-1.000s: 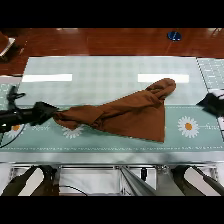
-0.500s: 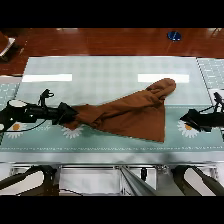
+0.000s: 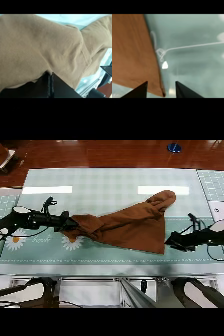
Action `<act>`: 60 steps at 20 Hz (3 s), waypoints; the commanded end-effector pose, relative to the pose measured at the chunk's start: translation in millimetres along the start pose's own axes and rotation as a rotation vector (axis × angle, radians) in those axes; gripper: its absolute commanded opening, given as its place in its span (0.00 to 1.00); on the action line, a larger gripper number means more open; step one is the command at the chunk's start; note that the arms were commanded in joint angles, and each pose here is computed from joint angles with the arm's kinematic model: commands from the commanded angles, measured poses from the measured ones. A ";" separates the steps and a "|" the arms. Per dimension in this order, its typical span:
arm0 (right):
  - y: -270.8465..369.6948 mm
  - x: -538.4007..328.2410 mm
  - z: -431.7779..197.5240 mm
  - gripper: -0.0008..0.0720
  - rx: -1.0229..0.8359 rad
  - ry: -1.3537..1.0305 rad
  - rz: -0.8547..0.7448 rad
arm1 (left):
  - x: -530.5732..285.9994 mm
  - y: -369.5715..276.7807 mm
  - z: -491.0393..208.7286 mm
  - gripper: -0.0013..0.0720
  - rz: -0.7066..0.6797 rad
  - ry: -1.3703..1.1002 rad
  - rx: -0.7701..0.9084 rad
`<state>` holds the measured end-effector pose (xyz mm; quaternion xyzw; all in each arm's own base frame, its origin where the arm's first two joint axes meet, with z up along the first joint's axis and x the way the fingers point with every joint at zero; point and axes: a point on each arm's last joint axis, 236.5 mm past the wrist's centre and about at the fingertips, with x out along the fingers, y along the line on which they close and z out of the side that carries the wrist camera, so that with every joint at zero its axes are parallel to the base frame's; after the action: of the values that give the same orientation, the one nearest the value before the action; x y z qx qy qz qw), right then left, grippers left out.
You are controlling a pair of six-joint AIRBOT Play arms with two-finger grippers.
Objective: Fold the shirts.
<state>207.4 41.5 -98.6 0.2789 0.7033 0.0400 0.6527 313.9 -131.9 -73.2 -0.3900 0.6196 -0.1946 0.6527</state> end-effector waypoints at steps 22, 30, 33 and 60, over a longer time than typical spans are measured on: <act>304.7 -528.1 -38.0 0.05 -0.871 -1.395 0.143 | -390.9 -390.6 -61.5 0.04 -0.057 -1.084 1.048; 259.8 -547.2 -134.0 0.05 -0.844 -1.505 0.038 | -478.0 -383.4 -196.8 0.04 0.289 -1.515 1.173; 249.5 -517.5 -129.9 0.05 -0.828 -1.375 0.020 | -471.9 -376.7 -203.5 0.04 0.297 -1.492 1.160; 176.4 -109.7 316.5 0.58 -0.226 -0.526 0.065 | -45.4 -126.0 211.2 0.70 0.095 -0.518 0.324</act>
<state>549.2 42.5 49.2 0.2031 0.4786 0.0712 0.8512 532.7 -116.6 57.0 -0.2624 0.3897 -0.1652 0.8672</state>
